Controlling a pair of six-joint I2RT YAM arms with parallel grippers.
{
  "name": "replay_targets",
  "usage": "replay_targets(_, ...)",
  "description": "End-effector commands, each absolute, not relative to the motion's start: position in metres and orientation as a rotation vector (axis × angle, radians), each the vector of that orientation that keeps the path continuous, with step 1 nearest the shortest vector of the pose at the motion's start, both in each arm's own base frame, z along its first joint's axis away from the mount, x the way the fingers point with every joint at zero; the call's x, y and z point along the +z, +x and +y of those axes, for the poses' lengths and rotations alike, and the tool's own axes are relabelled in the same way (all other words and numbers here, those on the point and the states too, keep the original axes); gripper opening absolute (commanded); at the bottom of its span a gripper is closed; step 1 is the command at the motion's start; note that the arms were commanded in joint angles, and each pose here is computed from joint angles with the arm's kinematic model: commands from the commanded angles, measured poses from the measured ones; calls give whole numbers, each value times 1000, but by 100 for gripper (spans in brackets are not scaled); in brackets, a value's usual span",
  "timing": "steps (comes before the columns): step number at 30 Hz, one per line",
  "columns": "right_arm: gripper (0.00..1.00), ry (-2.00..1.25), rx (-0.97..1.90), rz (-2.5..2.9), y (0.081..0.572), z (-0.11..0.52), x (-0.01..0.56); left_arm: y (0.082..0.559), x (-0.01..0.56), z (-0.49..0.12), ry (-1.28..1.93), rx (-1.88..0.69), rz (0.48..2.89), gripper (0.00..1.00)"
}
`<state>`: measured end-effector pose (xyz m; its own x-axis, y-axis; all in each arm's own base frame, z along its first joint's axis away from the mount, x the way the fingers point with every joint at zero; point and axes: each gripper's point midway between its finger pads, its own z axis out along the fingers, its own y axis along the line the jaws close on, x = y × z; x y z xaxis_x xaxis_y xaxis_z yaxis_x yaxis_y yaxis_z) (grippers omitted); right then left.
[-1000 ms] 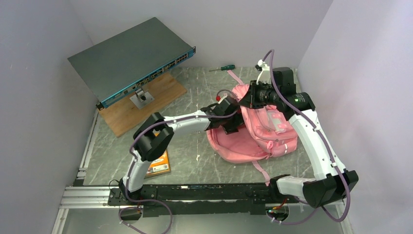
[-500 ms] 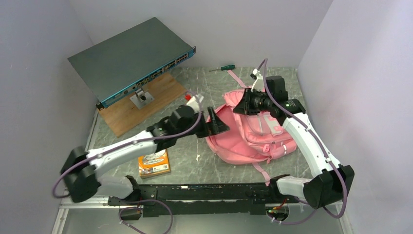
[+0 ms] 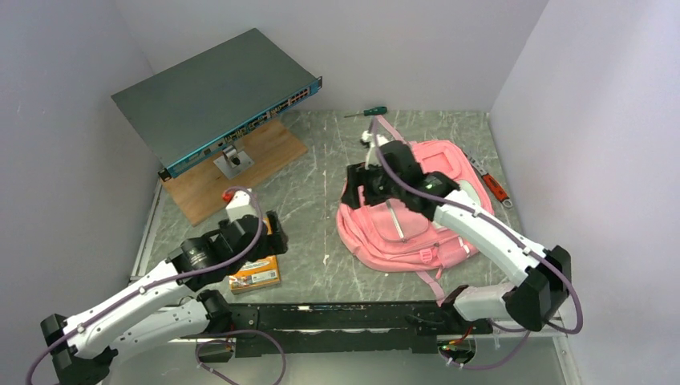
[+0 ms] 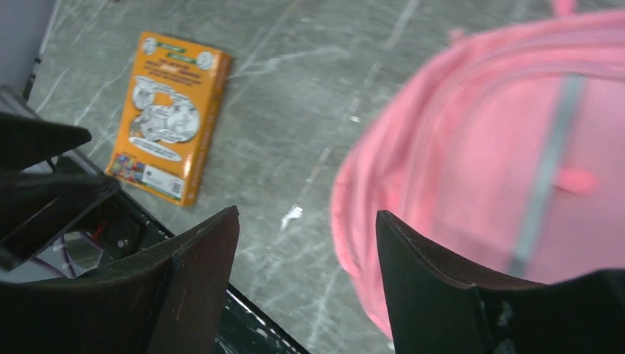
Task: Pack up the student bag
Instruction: Place the book in the student bag, then pick up the book from the center of the board.
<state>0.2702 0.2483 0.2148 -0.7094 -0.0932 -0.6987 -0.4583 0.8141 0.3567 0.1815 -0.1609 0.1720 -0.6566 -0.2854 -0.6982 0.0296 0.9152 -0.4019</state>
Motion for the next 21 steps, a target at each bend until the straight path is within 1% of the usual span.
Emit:
replay_targets(1,72,-443,743,2132,269,311,236,161,156,-75,-446,-160,2232,100)
replay_targets(4,74,-609,860,2063,236,371,223,153,182,-56,-525,-238,2141,100)
replay_targets(6,77,-760,884,1977,213,408,206,147,206,-44,-554,-315,2067,100)
replay_targets(7,80,-860,879,1934,194,425,194,144,219,-37,-563,-359,2025,100)
replay_targets(11,85,-1128,767,1698,158,467,165,131,276,-18,-488,-526,1854,100)
replay_targets(15,89,-1341,653,1470,135,497,145,115,318,0,-420,-611,1749,100)
replay_targets(18,91,-1462,611,1368,122,522,132,105,329,17,-426,-602,1731,100)
replay_targets(21,92,-1504,584,1324,120,541,121,99,335,27,-437,-612,1709,100)
